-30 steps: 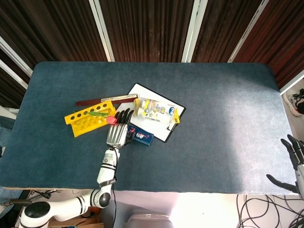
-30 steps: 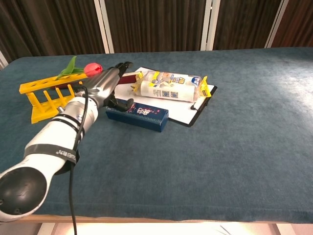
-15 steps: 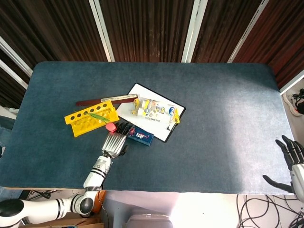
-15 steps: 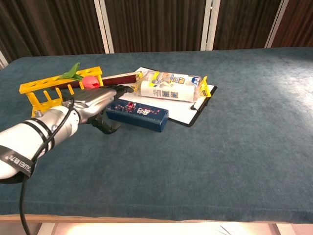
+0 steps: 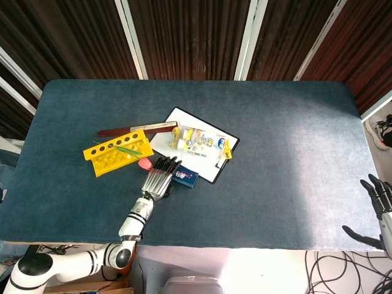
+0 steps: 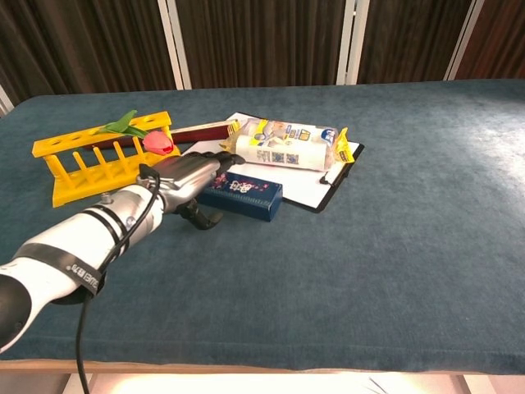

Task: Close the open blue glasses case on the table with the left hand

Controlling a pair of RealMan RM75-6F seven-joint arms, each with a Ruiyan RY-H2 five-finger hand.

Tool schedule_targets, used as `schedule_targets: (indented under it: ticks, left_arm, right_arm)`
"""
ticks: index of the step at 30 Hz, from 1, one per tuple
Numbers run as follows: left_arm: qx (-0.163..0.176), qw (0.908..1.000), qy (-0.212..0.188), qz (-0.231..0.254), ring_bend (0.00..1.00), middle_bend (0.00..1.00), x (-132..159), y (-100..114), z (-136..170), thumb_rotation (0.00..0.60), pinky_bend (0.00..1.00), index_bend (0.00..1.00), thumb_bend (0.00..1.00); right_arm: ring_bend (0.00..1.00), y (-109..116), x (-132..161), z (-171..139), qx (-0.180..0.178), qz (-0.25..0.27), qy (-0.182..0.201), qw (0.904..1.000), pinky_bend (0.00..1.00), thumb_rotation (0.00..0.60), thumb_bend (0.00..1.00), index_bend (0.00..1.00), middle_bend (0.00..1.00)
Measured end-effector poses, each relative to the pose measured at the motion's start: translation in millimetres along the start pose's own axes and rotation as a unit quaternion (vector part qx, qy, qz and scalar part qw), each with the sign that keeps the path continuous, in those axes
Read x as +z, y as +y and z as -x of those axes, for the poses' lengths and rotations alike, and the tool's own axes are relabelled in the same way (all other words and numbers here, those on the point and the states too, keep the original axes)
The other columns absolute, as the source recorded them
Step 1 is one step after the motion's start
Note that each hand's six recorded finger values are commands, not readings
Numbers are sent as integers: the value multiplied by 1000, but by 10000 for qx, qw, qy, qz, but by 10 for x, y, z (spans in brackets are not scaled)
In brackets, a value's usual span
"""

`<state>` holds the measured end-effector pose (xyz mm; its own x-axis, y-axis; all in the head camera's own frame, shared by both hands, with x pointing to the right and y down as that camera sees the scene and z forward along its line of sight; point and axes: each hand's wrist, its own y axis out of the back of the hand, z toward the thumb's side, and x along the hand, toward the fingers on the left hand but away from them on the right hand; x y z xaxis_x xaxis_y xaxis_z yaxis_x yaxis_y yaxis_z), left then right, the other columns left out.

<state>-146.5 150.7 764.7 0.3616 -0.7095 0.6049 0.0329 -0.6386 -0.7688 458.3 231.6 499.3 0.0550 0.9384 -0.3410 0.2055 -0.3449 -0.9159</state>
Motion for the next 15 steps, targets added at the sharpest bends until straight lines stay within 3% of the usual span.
schedule_targets:
  ticks: [6,11,15]
  left_arm:
    - [-18,9999,-61,96,0,0,55,-30,-73,600,0,211,500]
    - [-5,9997,-110,222,0,0,100,-34,-116,600,0,466,518]
    - [87,9995,-125,283,0,0,113,-14,-144,600,7,583,517]
  right_arm:
    - [0,3,-2,-2,6,13,9,10000,0,600,177,0,0]
    - [0,0,2,-6,15,5,21,10000,0,600,177,0,0]
    - [0,2,4,-9,10,12,27,10000,0,600,177,0,0]
